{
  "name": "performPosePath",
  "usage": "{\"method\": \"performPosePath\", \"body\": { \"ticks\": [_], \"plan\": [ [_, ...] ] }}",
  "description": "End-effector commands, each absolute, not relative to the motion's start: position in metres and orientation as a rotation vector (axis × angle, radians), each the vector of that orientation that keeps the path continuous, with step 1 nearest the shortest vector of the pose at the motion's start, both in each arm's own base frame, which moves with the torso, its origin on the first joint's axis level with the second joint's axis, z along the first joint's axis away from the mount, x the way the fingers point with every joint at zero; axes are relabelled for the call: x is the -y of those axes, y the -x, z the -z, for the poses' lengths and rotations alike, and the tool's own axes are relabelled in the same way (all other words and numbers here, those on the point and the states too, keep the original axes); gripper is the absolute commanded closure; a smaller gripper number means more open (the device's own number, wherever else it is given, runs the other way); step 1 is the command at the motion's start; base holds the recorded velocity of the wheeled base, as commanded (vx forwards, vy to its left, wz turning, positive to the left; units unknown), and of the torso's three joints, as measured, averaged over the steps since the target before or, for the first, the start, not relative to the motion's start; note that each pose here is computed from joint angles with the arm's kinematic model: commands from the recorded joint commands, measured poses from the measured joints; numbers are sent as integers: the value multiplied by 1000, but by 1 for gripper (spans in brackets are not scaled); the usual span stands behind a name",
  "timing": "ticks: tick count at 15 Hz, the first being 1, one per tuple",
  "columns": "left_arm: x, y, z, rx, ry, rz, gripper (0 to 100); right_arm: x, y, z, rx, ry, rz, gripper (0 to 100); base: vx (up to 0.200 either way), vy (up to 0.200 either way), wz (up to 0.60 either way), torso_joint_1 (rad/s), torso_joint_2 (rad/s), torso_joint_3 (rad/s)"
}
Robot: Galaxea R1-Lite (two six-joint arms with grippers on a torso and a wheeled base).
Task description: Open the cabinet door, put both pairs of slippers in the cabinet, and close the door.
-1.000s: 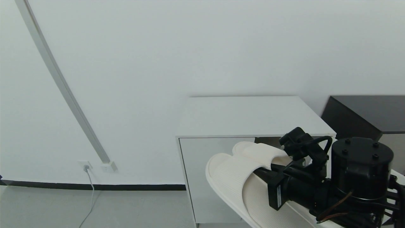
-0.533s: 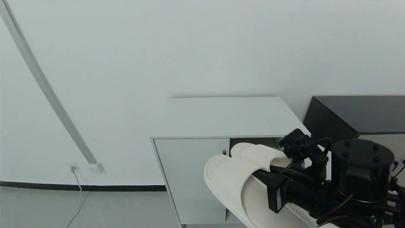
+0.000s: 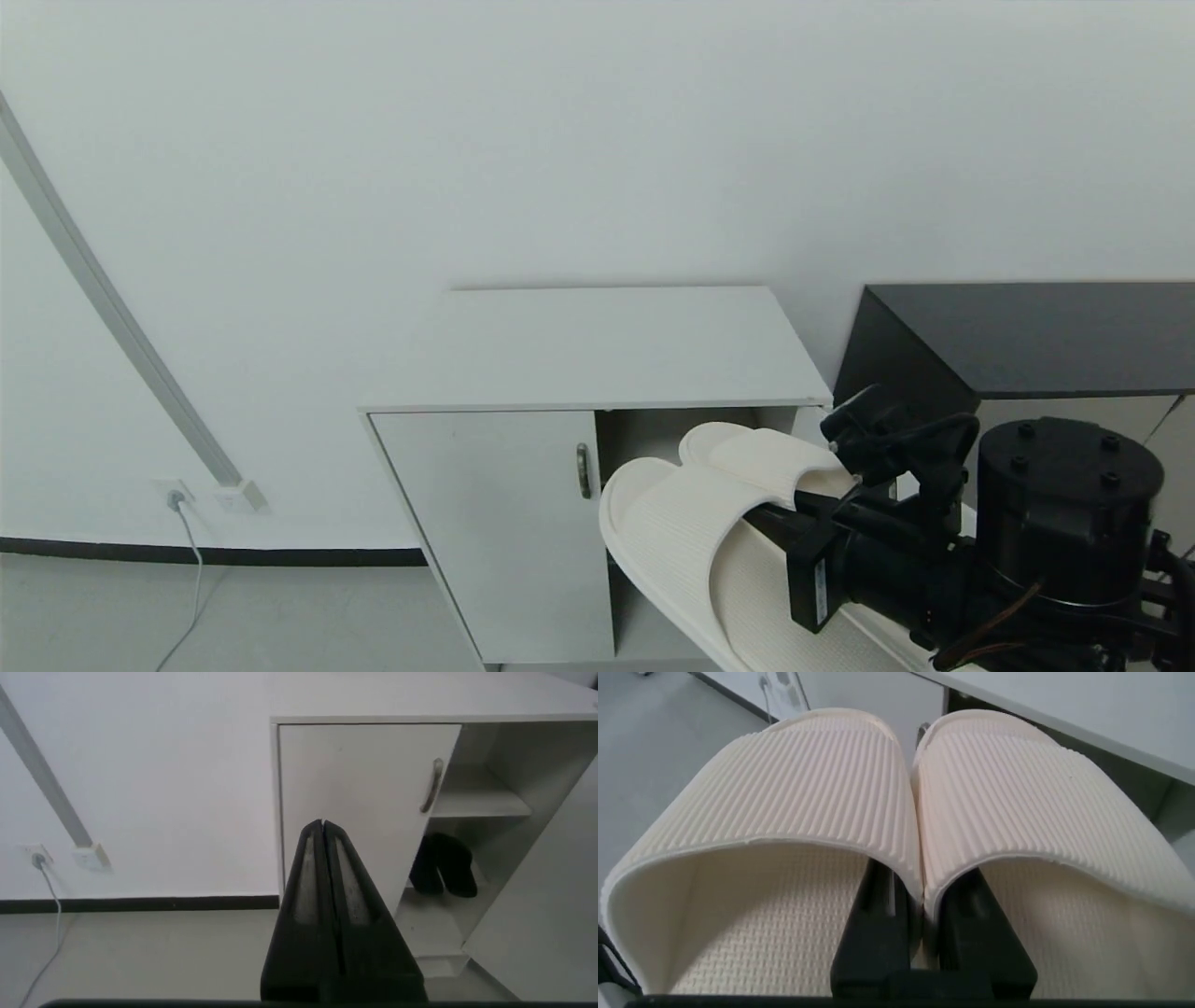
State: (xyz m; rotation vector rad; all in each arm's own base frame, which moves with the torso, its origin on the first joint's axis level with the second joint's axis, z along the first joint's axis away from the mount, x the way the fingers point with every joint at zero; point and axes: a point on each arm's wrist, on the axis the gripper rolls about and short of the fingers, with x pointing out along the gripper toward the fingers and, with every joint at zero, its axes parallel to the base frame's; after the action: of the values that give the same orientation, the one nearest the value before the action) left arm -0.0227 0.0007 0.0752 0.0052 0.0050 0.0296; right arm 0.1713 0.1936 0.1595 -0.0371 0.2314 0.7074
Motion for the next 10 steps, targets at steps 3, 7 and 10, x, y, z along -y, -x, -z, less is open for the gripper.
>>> {"method": "performPosePath", "body": {
  "ticks": [3, 7, 10],
  "plan": [
    [-1, 23, -75, -5, -6, -29, 100, -194, -171, -157, -241, 42, -705, 100, 0, 0, 0, 0, 0, 0],
    [-1, 23, -75, -6, -5, -29, 100, -193, -171, -155, -247, 47, -706, 100, 0, 0, 0, 0, 0, 0],
    [-1, 23, -75, -6, -5, -31, 100, -195, -170, -154, -250, 50, -717, 100, 0, 0, 0, 0, 0, 0]
  ]
}}
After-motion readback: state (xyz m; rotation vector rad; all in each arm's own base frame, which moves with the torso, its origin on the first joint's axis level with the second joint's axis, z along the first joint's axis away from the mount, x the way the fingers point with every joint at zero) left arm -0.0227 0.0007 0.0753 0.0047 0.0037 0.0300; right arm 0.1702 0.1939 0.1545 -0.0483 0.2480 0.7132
